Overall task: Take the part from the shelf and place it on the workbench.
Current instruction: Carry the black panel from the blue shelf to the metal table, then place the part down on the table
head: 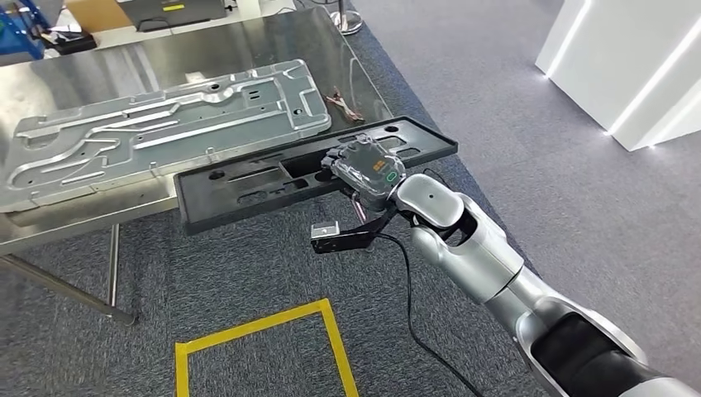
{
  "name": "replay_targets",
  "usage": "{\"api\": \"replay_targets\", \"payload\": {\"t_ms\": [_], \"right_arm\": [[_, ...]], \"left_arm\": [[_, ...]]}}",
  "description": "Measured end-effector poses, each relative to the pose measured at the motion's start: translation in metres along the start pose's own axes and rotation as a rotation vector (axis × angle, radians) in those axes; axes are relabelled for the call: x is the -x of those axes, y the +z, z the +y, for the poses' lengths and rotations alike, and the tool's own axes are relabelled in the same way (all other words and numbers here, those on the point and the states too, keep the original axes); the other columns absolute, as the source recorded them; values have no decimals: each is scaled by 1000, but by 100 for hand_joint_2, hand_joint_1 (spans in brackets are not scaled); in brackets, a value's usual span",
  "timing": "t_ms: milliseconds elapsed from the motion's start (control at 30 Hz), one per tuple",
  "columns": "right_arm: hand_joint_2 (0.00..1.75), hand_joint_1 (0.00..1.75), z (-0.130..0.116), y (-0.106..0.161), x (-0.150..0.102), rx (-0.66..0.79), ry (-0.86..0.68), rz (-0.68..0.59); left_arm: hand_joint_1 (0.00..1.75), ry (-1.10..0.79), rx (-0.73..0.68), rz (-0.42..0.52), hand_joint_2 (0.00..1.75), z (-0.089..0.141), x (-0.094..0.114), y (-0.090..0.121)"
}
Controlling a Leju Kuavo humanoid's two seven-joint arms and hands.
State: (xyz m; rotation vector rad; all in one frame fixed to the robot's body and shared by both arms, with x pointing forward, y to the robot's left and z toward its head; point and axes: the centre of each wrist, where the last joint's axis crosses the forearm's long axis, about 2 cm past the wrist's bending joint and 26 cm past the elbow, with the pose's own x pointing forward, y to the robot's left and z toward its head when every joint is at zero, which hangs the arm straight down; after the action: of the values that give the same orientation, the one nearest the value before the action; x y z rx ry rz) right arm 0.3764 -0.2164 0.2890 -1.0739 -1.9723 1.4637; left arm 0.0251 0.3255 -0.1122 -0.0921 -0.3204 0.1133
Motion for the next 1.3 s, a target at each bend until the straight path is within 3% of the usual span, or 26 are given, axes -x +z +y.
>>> {"api": "replay_targets", "payload": {"t_ms": [167,367,600,767,1033,1300], "right_arm": [[175,175,0,-2,-4,1,13,7],[175,175,2,-18,-30,16,13,4],[175,175,5,-21,-32,-1,8,3],[175,175,-4,-23,-20,-23,-1,-5],[175,175,-30,-15,25,-30,32,6],[175,175,-35,-6,43,-40,58,20]], "left_arm": [[0,14,-5,0,175,2,0,0],[0,20,-2,1,175,4,-1,0],[0,16,7,-1,175,3,-2,0],[0,15,8,-1,175,2,0,0],[0,18,7,14,175,2,4,1],[0,14,19,-3,175,1,4,1]]}}
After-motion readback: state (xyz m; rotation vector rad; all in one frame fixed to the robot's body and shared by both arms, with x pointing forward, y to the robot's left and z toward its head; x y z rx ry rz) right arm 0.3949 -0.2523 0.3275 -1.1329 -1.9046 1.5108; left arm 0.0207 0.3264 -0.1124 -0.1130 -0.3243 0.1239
